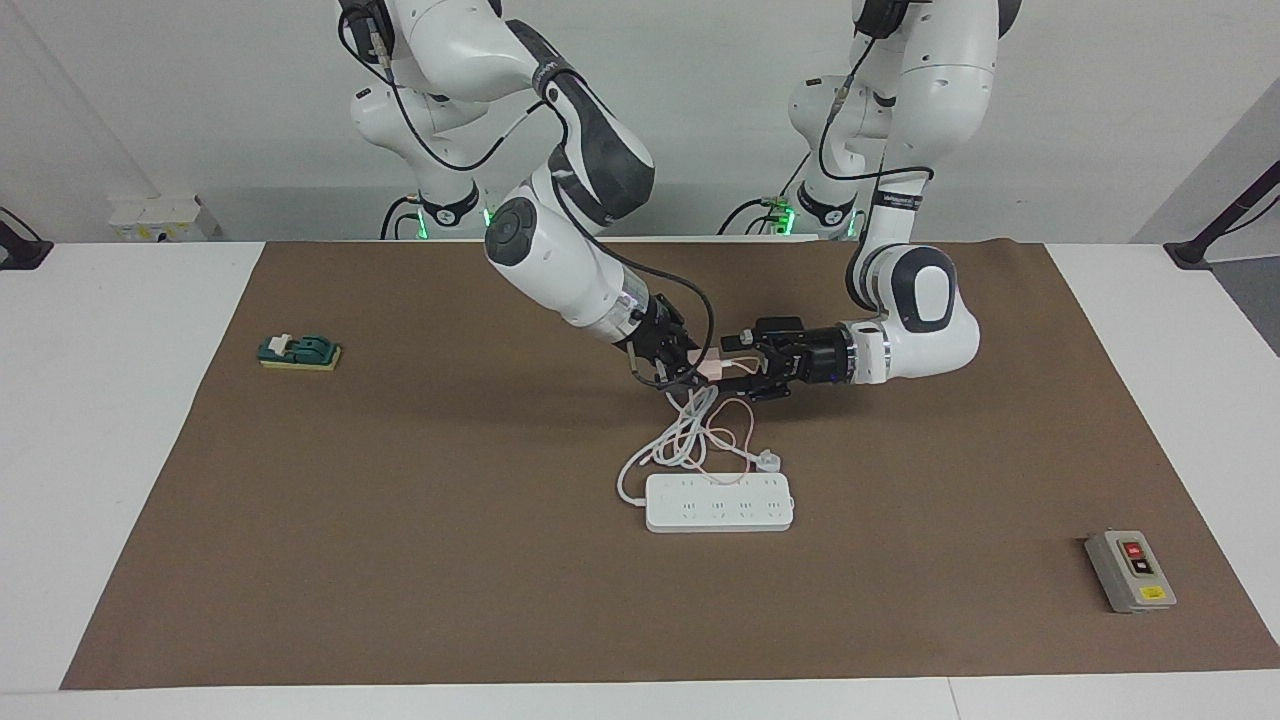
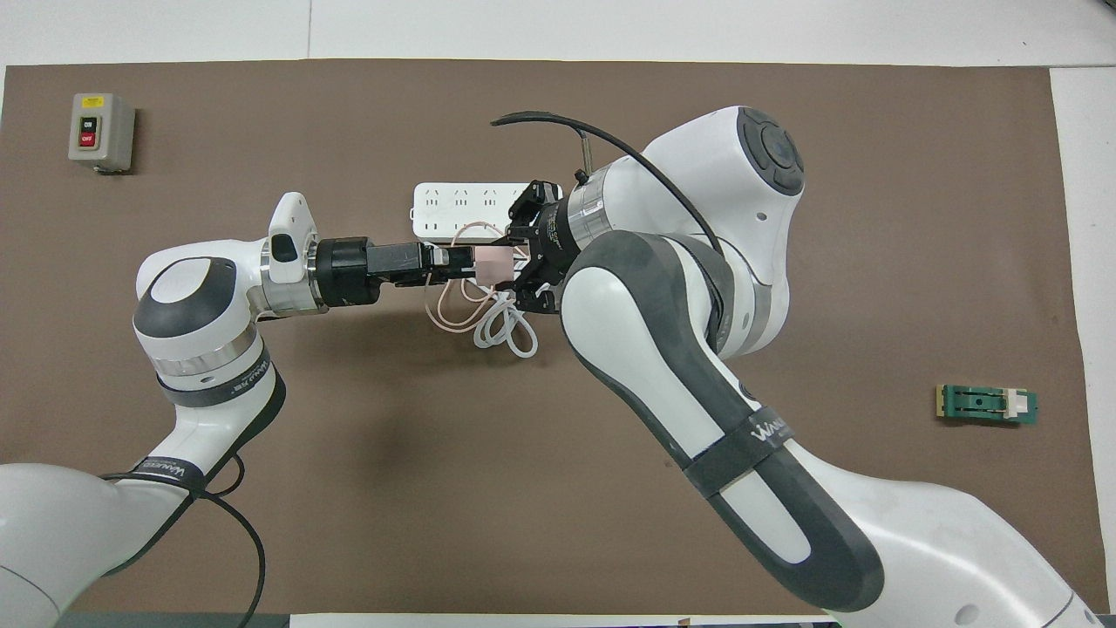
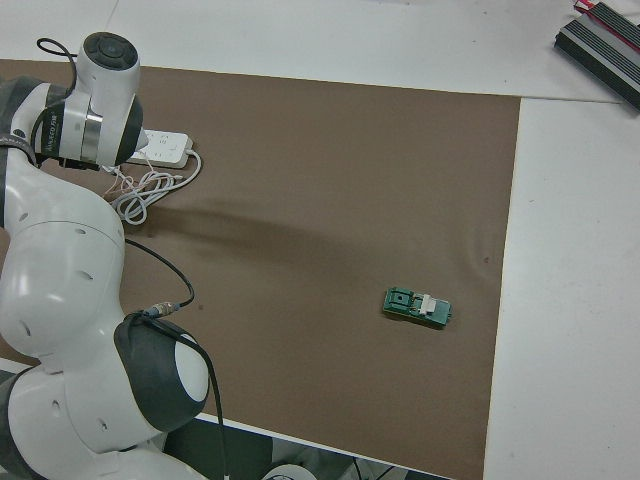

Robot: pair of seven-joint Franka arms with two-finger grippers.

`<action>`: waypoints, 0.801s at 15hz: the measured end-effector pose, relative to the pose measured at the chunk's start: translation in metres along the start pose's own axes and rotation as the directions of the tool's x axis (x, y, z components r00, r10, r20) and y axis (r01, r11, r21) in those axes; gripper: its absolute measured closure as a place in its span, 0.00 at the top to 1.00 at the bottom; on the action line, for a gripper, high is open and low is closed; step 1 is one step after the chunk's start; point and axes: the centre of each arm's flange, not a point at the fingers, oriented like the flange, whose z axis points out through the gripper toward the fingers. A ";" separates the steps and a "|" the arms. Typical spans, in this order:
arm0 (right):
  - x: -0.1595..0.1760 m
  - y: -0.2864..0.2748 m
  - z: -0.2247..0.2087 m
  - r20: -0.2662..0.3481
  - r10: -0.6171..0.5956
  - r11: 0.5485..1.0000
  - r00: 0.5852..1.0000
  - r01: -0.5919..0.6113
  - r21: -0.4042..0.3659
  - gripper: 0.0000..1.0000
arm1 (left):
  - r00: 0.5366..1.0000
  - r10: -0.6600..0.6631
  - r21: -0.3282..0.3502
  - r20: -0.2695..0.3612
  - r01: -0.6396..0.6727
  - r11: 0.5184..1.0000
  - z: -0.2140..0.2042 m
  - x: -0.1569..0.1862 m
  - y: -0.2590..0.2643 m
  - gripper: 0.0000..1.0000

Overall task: Plug charger into power strip
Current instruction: 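Close the left gripper on the charger and open the right gripper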

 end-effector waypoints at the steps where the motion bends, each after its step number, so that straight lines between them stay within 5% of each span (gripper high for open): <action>1: 0.001 0.000 0.000 0.000 0.001 1.000 1.000 -0.001 0.001 0.48 | 1.000 -0.013 -0.002 0.008 0.013 1.000 0.004 -0.001 0.001 1.00; 4: 0.002 -0.001 -0.001 0.000 0.002 1.000 1.000 -0.002 0.002 0.48 | 0.999 -0.027 -0.015 0.026 0.028 0.999 0.008 -0.004 0.005 0.95; 9: -0.002 -0.002 -0.005 0.004 0.000 1.000 1.000 0.000 0.009 0.48 | 0.998 -0.059 -0.006 0.017 0.059 0.998 0.005 -0.003 0.002 0.41; 12: -0.002 -0.003 -0.006 0.005 0.003 1.000 1.000 -0.003 0.011 0.48 | 0.998 -0.060 -0.002 0.014 0.060 0.998 0.005 -0.002 0.002 0.35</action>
